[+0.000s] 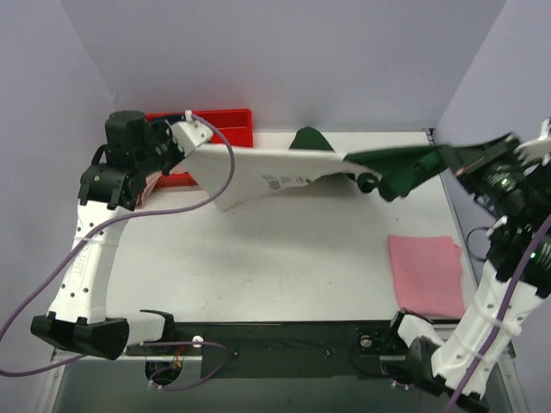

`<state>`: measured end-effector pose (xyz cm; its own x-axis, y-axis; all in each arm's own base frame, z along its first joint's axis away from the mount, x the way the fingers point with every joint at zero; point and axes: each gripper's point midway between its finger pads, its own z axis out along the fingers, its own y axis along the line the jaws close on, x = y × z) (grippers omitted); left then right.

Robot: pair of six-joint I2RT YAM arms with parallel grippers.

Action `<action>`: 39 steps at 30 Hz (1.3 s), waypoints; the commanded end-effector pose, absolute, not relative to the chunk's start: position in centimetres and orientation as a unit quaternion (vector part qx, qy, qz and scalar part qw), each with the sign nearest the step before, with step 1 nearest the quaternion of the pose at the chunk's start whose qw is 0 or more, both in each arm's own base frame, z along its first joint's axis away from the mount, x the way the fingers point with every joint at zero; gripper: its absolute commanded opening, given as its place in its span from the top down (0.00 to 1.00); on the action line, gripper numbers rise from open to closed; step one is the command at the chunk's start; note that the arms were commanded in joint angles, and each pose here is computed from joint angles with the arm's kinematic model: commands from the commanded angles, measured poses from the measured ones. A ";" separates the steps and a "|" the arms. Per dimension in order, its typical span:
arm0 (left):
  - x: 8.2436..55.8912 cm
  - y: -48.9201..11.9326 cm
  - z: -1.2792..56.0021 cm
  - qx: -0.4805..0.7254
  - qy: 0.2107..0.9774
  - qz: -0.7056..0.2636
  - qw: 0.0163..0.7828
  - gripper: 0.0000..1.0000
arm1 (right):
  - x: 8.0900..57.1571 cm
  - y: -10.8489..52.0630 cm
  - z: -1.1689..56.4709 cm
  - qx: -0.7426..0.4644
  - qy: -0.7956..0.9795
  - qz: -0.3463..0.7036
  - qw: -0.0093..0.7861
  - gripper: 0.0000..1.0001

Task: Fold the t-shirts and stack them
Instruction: Flatten out the tshirt, then fold the flattened tshirt in 1/3 of the way

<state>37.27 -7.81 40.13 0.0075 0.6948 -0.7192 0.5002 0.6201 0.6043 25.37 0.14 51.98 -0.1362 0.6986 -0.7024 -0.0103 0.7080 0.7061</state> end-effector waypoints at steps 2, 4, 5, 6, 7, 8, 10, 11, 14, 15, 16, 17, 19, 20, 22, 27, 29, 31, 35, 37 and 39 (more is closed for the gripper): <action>29.0 -7.0 30.8 0.503 0.749 0.023 0.431 1.00 | 18.3 0.9 35.8 0.292 0.816 0.177 0.467 1.00; 25.4 -6.9 26.7 0.530 0.768 -0.017 0.359 1.00 | 15.3 1.9 30.1 0.303 0.857 0.165 0.384 1.00; 23.3 -6.6 24.1 0.539 0.782 -0.037 0.312 1.00 | 13.3 2.6 28.0 0.311 0.872 0.162 0.341 1.00; 22.1 -6.2 23.2 0.555 0.779 -0.040 0.291 1.00 | 12.2 3.0 25.4 0.314 0.888 0.162 0.295 1.00; 19.8 -5.6 20.9 0.566 0.787 -0.058 0.240 1.00 | 10.5 3.8 23.8 0.321 0.899 0.167 0.248 1.00; 18.5 -4.9 20.1 0.582 0.782 -0.054 0.216 1.00 | 9.5 4.2 22.3 0.321 0.907 0.169 0.215 1.00; 15.6 -3.9 17.9 0.607 0.776 -0.067 0.157 1.00 | 6.9 5.1 20.6 0.322 0.920 0.168 0.150 1.00; 14.1 -3.3 16.6 0.611 0.778 -0.077 0.124 1.00 | 6.2 4.9 20.0 0.324 0.924 0.156 0.134 1.00; 13.0 -2.6 14.8 0.618 0.776 -0.073 0.103 1.00 | 5.0 5.3 18.6 0.305 0.936 0.153 0.084 1.00; 12.9 -2.3 13.8 0.614 0.781 -0.069 0.094 1.00 | 4.9 5.5 18.0 0.302 0.938 0.158 0.069 1.00; 13.1 -2.2 13.4 0.611 0.784 -0.065 0.092 1.00 | 5.5 5.5 17.9 0.301 0.937 0.162 0.071 1.00; 12.8 -2.0 12.4 0.608 0.787 -0.067 0.078 1.00 | 6.0 5.7 17.6 0.297 0.937 0.171 0.071 1.00; 12.8 -1.9 11.4 0.597 0.796 -0.068 0.069 1.00 | 7.9 5.5 17.4 0.294 0.935 0.179 0.086 1.00; 13.7 -2.0 11.0 0.591 0.800 -0.060 0.081 1.00 | 9.7 5.1 17.2 0.296 0.932 0.180 0.103 1.00; 15.5 -2.3 10.7 0.561 0.820 -0.044 0.106 1.00 | 12.6 5.0 16.8 0.288 0.930 0.193 0.123 1.00; 19.2 -3.0 10.6 0.473 0.870 -0.030 0.134 1.00 | 19.1 6.7 15.0 0.216 0.948 0.194 0.133 1.00; 20.0 -3.2 10.3 0.460 0.876 -0.030 0.142 1.00 | 21.2 6.6 13.3 0.199 0.960 0.171 0.103 1.00; 20.6 -3.2 9.6 0.454 0.878 -0.025 0.149 1.00 | 22.7 6.5 12.3 0.174 0.969 0.149 0.089 1.00; 21.0 -2.5 8.2 0.439 0.888 -0.008 0.138 1.00 | 25.3 5.8 10.8 0.147 0.979 0.123 0.067 1.00; 21.2 -1.8 7.8 0.429 0.893 0.007 0.136 1.00 | 26.3 6.1 10.6 0.126 0.982 0.129 0.064 1.00; 21.8 -1.2 7.7 0.422 0.894 0.027 0.145 1.00 | 27.3 6.2 10.4 0.110 0.983 0.127 0.067 1.00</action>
<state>19.82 -2.41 7.84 -0.5628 0.7969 -0.2194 0.8050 0.5887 0.0734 25.13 6.56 9.70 -0.9468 0.3205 -0.0300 0.2992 0.9105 0.2855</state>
